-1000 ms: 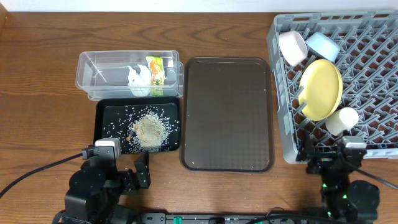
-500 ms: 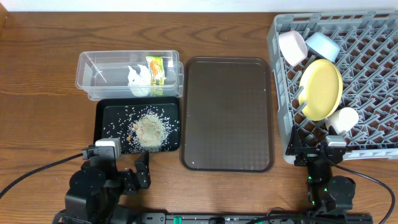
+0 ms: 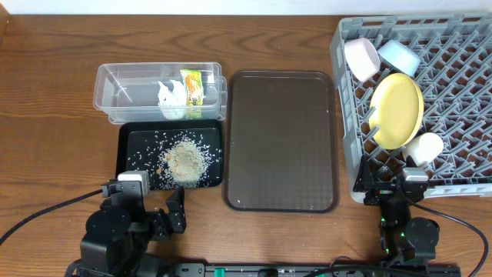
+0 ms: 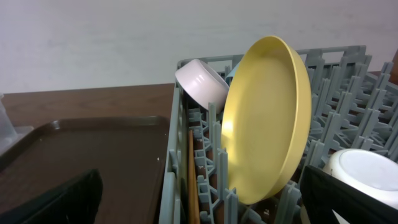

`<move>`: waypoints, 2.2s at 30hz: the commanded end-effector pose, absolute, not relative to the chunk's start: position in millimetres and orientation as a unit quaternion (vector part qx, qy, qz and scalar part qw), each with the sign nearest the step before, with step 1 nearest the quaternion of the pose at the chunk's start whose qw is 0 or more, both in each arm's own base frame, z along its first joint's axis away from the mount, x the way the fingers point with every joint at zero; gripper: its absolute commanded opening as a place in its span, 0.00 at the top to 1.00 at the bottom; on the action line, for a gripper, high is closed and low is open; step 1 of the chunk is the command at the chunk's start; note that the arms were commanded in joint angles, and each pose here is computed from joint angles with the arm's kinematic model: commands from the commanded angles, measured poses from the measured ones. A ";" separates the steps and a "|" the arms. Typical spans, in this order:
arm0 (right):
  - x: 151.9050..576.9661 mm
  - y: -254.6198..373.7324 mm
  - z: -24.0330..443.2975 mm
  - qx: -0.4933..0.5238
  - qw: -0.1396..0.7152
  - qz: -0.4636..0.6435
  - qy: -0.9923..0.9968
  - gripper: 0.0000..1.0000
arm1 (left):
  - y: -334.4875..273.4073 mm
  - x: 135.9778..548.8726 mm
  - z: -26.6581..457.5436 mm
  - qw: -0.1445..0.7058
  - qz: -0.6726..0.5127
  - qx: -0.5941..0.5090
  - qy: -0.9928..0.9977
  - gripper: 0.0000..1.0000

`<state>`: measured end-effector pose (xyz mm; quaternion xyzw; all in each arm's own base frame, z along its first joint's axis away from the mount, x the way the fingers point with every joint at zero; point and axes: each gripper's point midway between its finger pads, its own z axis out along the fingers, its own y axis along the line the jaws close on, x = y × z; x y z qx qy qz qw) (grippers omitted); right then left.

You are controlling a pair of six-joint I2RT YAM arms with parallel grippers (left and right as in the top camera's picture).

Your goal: Sort waste into correct bins and load items into the dishwasher rack

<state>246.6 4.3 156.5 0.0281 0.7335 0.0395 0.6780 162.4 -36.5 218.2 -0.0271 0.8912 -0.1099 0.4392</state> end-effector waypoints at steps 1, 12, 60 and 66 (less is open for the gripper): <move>246.2 10.9 155.6 0.018 0.677 0.049 0.734 0.01 | -37.7 161.6 218.3 0.440 -0.111 -0.021 0.891 0.02; 246.2 10.9 155.6 0.018 0.677 0.049 0.734 0.01 | -37.5 161.2 217.7 0.438 -0.110 -0.020 0.892 0.02; 246.2 10.9 155.6 0.018 0.677 0.049 0.734 0.01 | 2.3 243.9 134.4 0.645 -0.050 -0.081 0.759 0.02; 246.2 10.9 155.6 0.018 0.677 0.049 0.734 0.01 | 2.3 243.9 134.3 0.644 -0.050 -0.081 0.759 0.02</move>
